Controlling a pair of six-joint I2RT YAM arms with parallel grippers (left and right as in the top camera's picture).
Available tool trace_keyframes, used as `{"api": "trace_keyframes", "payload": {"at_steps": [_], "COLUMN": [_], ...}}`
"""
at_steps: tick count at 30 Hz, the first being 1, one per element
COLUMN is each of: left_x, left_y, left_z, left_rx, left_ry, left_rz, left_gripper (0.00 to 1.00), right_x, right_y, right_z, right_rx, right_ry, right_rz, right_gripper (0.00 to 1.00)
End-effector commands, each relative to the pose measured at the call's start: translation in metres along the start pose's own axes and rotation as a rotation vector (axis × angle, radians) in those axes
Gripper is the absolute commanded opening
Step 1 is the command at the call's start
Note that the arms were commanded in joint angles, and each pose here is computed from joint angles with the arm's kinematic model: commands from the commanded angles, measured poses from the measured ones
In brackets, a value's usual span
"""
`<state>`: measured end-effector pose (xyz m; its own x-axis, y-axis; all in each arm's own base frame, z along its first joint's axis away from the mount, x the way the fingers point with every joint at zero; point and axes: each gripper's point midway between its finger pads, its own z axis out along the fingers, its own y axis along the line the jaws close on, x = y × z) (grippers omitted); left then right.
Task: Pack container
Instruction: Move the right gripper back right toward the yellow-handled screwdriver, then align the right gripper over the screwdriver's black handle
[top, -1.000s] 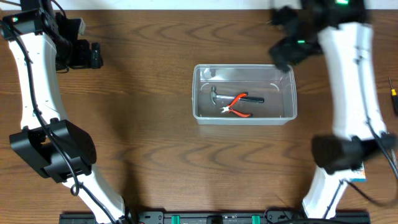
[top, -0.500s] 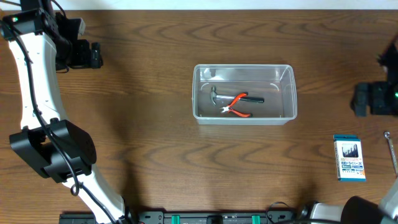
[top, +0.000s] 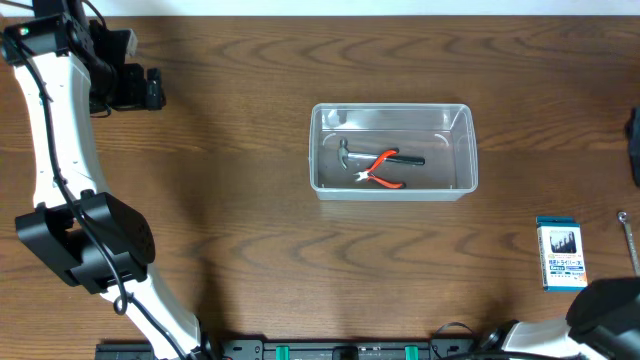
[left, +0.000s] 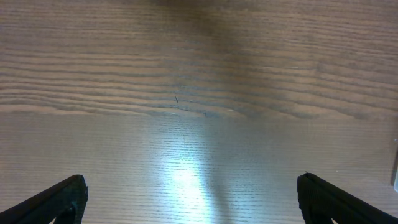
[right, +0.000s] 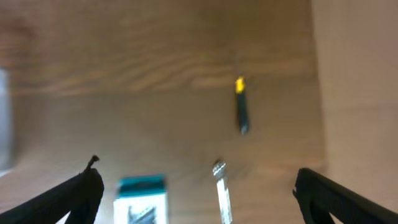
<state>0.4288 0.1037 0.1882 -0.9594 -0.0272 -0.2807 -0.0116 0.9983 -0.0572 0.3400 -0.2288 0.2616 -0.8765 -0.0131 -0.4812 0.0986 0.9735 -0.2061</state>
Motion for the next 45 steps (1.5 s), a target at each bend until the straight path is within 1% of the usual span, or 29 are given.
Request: {"api": "trace_keyframes", "payload": {"at_steps": [1,4,10,16,20,28,36,41,45], "left_x": [0.003,0.003,0.003,0.003,0.003,0.003,0.003,0.003,0.003], "left_y": [-0.001,-0.001,-0.001,-0.001,-0.001,-0.001,-0.001,-0.001,-0.001], "left_z": [0.006,0.006,0.006,0.006,0.006,0.006,0.006,0.006,0.006], "left_rx": [0.017,0.017,0.017,0.017,0.017,0.017,0.017,0.017,0.017], "left_ry": [0.018,0.018,0.018,0.018,0.018,0.018,0.018,0.018,0.018], "left_rz": [-0.008,-0.008,-0.008,-0.008,-0.008,-0.008,-0.008,-0.008,-0.008], "left_gripper": [0.98,0.98,0.98,0.98,0.98,0.98,0.98,0.98,0.98], "right_x": [-0.001,0.009,0.026,0.037,0.044,0.059,0.074,0.077,0.085], "right_y": [-0.005,-0.001,0.006,0.003,-0.005,-0.029,-0.057,-0.058,-0.054], "right_z": [0.025,0.048,0.089,0.122,0.14,0.156,0.158,0.168,0.183], "right_rx": [-0.013,-0.057,-0.115,-0.132,-0.156,-0.15,-0.109,-0.096,-0.089], "right_ry": [0.025,0.083,0.185,0.265,0.302,0.318,0.315,0.329,0.377], "right_rz": [-0.146,-0.137,-0.027,-0.019,-0.052,-0.099,-0.003,0.066,0.087], "right_gripper": [0.99,0.99,0.99,0.99,0.99,0.99,0.99,0.99,0.99]}}
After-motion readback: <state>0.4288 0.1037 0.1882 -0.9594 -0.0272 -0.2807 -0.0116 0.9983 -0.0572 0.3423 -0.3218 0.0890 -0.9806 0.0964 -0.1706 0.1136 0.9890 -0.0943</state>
